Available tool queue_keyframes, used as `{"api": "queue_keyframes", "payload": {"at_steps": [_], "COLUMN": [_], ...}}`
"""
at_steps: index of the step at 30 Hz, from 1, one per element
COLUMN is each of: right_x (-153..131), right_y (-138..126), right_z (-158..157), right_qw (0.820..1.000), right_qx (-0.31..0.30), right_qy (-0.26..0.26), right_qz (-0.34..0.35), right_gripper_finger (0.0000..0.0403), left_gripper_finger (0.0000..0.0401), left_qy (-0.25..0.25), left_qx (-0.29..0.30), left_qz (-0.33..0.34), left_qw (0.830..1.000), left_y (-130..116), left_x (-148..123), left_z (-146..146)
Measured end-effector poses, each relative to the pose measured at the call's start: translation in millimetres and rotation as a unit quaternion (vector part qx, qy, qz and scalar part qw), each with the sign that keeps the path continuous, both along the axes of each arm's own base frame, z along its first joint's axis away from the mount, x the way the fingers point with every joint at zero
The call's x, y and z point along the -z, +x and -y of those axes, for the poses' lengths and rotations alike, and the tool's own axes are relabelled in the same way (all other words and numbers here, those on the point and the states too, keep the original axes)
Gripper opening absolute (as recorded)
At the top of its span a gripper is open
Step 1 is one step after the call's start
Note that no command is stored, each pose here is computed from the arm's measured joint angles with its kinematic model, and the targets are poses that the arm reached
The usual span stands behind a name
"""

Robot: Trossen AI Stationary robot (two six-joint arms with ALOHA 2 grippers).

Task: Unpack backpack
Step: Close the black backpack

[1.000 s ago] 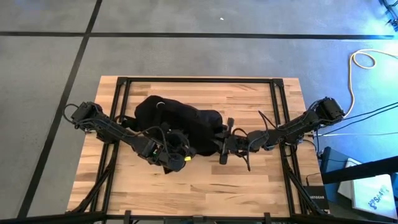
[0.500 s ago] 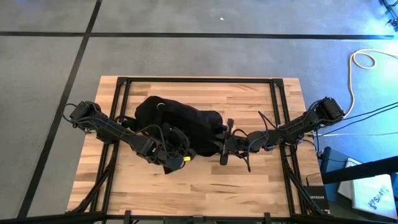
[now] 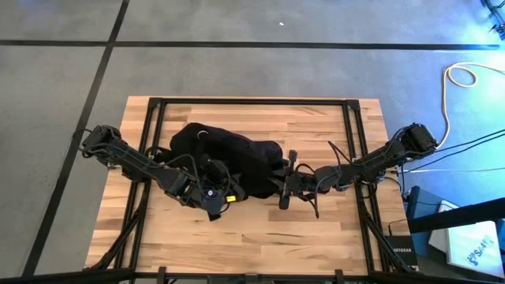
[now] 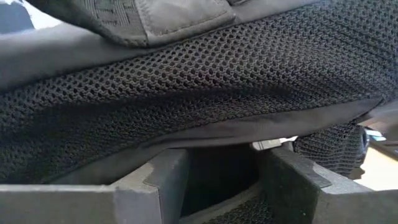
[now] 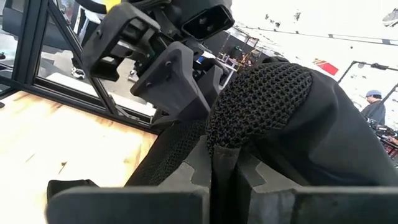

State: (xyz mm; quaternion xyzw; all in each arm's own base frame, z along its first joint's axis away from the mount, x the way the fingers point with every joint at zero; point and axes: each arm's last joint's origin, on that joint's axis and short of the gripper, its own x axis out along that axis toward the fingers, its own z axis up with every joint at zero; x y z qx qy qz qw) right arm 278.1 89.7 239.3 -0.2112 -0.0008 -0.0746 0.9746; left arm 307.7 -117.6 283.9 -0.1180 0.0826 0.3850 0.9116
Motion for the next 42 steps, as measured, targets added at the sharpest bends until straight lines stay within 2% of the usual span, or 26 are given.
{"api": "queue_keyframes", "payload": {"at_steps": [4, 13, 19, 22, 27, 29, 32, 36, 39, 42], "right_x": [0.5, 0.9, 1.4, 2.8, 4.4, 4.5, 5.0, 5.5, 5.6, 6.2], "right_y": [0.0, -0.1, -0.1, -0.1, -0.1, 0.0, 0.0, 0.1, 0.2, 0.3], "right_z": [-0.1, -0.2, -0.2, -0.2, -0.1, 0.1, 0.2, 0.6, 0.3, 0.0], "right_qw": [1.0, 1.0, 0.999, 0.999, 0.999, 0.999, 0.999, 0.999, 0.998, 0.998], "right_qx": [0.0, -0.001, 0.001, 0.0, 0.0, 0.001, 0.001, 0.001, -0.001, -0.003], "right_qy": [-0.001, -0.015, -0.033, -0.036, -0.04, -0.04, -0.041, -0.044, -0.053, -0.055], "right_qz": [-0.002, -0.006, -0.011, -0.018, -0.026, -0.026, -0.029, -0.032, -0.033, -0.035], "right_gripper_finger": [0.0, 0.0, 0.0, 0.0, 0.0, 0.0, 0.0, 0.0, 0.0, 0.0], "left_gripper_finger": [0.0174, 0.0156, 0.0121, 0.0104, 0.0081, 0.0072, 0.005, 0.0008, 0.0011, 0.0018], "left_qy": [-0.024, -0.022, 0.015, 0.035, -0.008, -0.01, 0.005, 0.058, 0.103, 0.126], "left_qx": [0.012, 0.068, 0.133, 0.146, 0.164, 0.17, 0.175, 0.172, 0.188, 0.195], "left_qz": [0.003, -0.026, -0.077, -0.093, -0.072, -0.066, -0.066, -0.091, -0.127, -0.147], "left_qw": [1.0, 0.997, 0.988, 0.984, 0.984, 0.983, 0.982, 0.979, 0.969, 0.962], "left_y": [1.7, -2.5, -4.4, -4.6, -2.3, -0.6, 0.2, -1.3, -2.9, -3.4], "left_x": [0.8, -5.5, -5.5, -5.6, -8.2, -9.6, -11.4, -12.3, -11.5, -10.8], "left_z": [-2.1, 1.8, 9.8, 11.1, 7.4, 6.7, 7.3, 9.3, 11.6, 11.8]}}
